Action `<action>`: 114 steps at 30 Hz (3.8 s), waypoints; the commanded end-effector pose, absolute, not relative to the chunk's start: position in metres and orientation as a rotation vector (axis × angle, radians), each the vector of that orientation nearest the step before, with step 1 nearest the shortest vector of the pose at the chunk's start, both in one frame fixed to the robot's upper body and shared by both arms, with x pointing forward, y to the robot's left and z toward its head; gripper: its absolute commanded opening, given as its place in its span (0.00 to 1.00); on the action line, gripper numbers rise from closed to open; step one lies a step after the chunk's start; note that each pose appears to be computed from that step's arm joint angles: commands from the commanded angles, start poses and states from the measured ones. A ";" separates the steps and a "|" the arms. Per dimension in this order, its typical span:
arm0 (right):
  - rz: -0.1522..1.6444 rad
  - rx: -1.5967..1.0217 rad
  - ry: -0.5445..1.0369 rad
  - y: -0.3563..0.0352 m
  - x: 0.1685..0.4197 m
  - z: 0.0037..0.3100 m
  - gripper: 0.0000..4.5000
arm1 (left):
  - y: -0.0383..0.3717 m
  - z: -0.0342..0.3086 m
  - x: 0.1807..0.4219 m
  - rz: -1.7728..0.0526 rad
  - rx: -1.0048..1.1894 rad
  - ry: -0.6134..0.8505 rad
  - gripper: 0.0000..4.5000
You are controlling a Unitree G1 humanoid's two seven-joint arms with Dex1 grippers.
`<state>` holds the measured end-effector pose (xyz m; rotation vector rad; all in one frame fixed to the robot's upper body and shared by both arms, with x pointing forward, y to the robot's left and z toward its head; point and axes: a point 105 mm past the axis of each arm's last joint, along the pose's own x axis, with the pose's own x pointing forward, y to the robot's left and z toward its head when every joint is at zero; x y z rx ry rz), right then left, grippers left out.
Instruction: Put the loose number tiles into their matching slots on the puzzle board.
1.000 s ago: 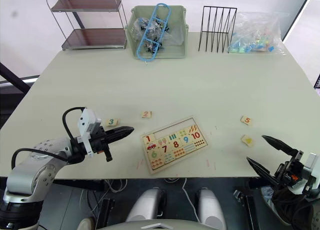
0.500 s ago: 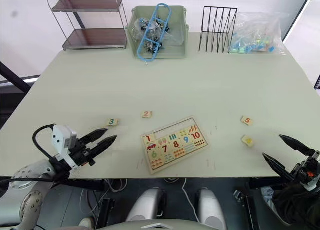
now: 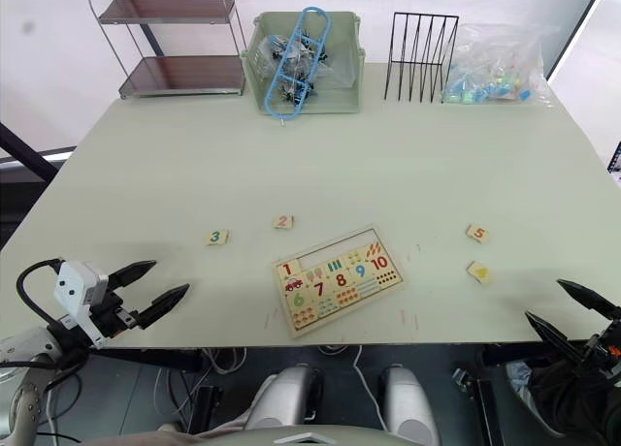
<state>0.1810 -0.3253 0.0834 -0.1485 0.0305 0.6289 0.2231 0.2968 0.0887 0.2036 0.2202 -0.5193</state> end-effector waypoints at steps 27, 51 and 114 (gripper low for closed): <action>0.648 -0.149 -0.038 -0.319 0.187 0.087 1.00 | 0.291 0.103 0.233 -0.568 0.226 0.180 0.98; 0.660 -0.175 -0.064 -0.315 0.190 0.091 1.00 | 0.288 0.100 0.232 -0.581 0.209 0.173 0.98; 0.800 -0.161 -0.243 -0.225 0.155 0.129 1.00 | 0.175 0.113 0.379 -1.320 0.694 0.354 0.98</action>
